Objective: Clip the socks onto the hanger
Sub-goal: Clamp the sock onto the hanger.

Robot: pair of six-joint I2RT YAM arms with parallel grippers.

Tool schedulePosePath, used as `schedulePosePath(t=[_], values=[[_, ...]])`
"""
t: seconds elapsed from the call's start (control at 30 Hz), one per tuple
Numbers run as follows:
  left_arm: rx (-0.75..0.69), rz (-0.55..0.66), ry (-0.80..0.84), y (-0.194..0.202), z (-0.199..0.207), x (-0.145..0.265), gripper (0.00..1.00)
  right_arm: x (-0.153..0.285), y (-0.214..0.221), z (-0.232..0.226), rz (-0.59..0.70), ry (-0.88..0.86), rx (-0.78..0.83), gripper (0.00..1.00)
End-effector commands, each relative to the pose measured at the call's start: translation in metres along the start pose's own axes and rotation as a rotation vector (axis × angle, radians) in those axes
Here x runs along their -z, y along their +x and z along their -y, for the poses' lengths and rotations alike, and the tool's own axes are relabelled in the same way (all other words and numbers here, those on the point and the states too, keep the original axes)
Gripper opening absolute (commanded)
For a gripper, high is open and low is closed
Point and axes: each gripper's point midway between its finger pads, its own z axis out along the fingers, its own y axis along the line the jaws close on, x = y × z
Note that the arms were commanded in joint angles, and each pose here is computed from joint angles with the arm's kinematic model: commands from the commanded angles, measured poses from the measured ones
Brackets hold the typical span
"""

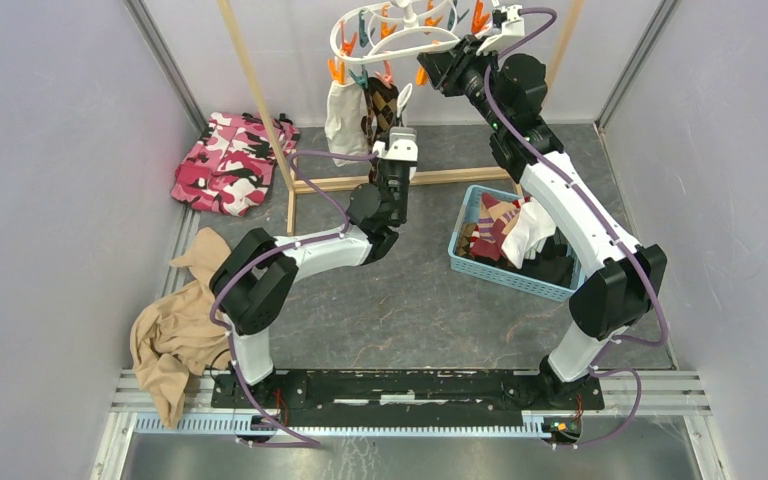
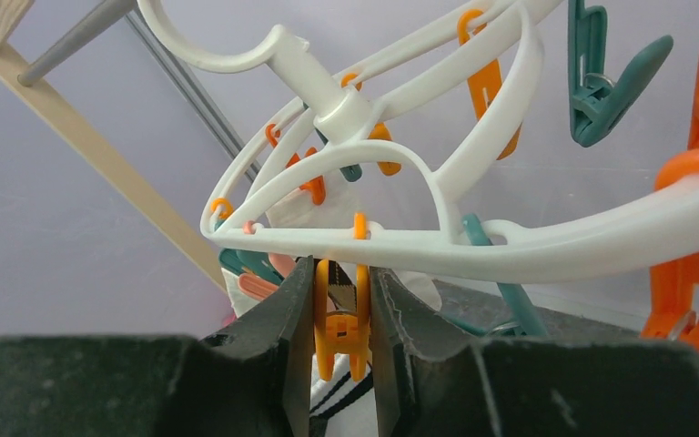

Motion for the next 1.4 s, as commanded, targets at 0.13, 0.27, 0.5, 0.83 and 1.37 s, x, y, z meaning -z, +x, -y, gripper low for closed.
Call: schedulePosePath(t=[0.13,0.27,0.5,0.83,1.37], values=[[0.111,0.056,0.031,-0.014,0.011,-0.008,0.02,0.001,-0.027,-0.002,0.068,0.063,-0.115,0.0],[0.118,0.039,0.014,-0.011,0.013,-0.012,0.02,0.002,-0.026,0.0,0.068,0.086,-0.139,0.0],[0.133,0.021,0.001,-0.006,0.018,-0.019,0.02,0.003,-0.026,0.002,0.067,0.105,-0.162,0.0],[0.141,0.024,-0.022,-0.01,0.02,-0.027,0.02,0.002,-0.02,0.012,0.058,0.153,-0.157,0.0],[0.144,0.027,-0.024,-0.01,0.025,-0.029,0.02,-0.001,-0.018,0.013,0.059,0.167,-0.198,0.0]])
